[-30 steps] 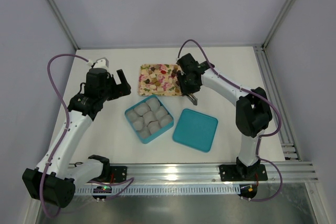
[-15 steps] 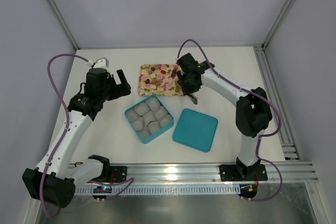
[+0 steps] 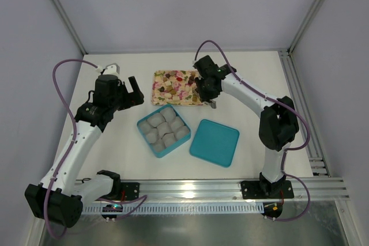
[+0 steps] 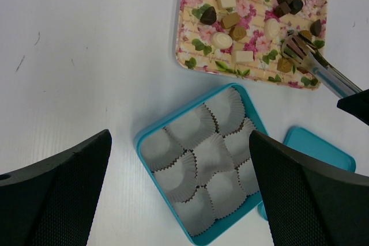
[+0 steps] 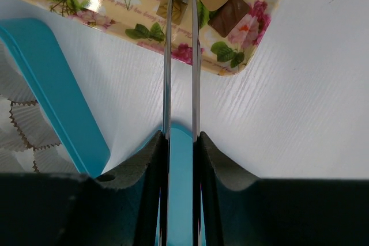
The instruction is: Pack the chocolate
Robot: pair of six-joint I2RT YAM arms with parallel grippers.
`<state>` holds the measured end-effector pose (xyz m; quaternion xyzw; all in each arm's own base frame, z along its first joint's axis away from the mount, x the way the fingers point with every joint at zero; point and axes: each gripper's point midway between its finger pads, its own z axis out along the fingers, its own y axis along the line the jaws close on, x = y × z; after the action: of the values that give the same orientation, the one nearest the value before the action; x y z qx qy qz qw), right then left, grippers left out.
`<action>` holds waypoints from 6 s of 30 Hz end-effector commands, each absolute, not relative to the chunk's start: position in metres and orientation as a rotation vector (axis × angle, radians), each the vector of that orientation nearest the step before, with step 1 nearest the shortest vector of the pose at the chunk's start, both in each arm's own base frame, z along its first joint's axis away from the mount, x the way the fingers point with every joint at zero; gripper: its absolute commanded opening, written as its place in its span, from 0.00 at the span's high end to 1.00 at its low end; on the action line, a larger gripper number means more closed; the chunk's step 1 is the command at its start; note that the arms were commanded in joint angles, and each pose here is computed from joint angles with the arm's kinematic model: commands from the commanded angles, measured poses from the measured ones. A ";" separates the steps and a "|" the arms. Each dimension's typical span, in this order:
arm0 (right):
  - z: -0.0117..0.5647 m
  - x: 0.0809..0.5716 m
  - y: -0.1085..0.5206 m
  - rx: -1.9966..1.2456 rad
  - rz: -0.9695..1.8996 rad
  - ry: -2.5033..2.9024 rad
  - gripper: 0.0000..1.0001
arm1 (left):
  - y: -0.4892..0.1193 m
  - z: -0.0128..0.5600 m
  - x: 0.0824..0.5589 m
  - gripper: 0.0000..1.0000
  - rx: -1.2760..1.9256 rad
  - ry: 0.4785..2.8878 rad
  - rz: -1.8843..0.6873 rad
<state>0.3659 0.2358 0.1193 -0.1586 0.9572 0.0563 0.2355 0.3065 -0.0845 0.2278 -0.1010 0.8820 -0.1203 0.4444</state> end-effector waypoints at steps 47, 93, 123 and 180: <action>0.223 0.254 0.315 -0.727 0.494 2.417 0.78 | -0.086 0.238 0.311 0.00 -0.241 2.136 -0.315; 0.152 0.265 0.336 -0.777 0.425 2.518 0.60 | -0.084 0.233 0.313 0.00 -0.246 2.148 -0.298; 0.204 0.317 0.269 -0.542 0.266 2.437 0.58 | -0.084 0.234 0.312 0.00 -0.244 2.144 -0.301; 0.124 0.345 0.248 -0.454 0.214 2.631 0.58 | -0.083 0.238 0.310 0.00 -0.244 2.130 -0.302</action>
<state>0.3315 0.2392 0.1031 -0.1697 0.9635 0.0601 0.1983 0.3056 -0.0841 0.2247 -0.1010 0.8836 -0.1188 0.4415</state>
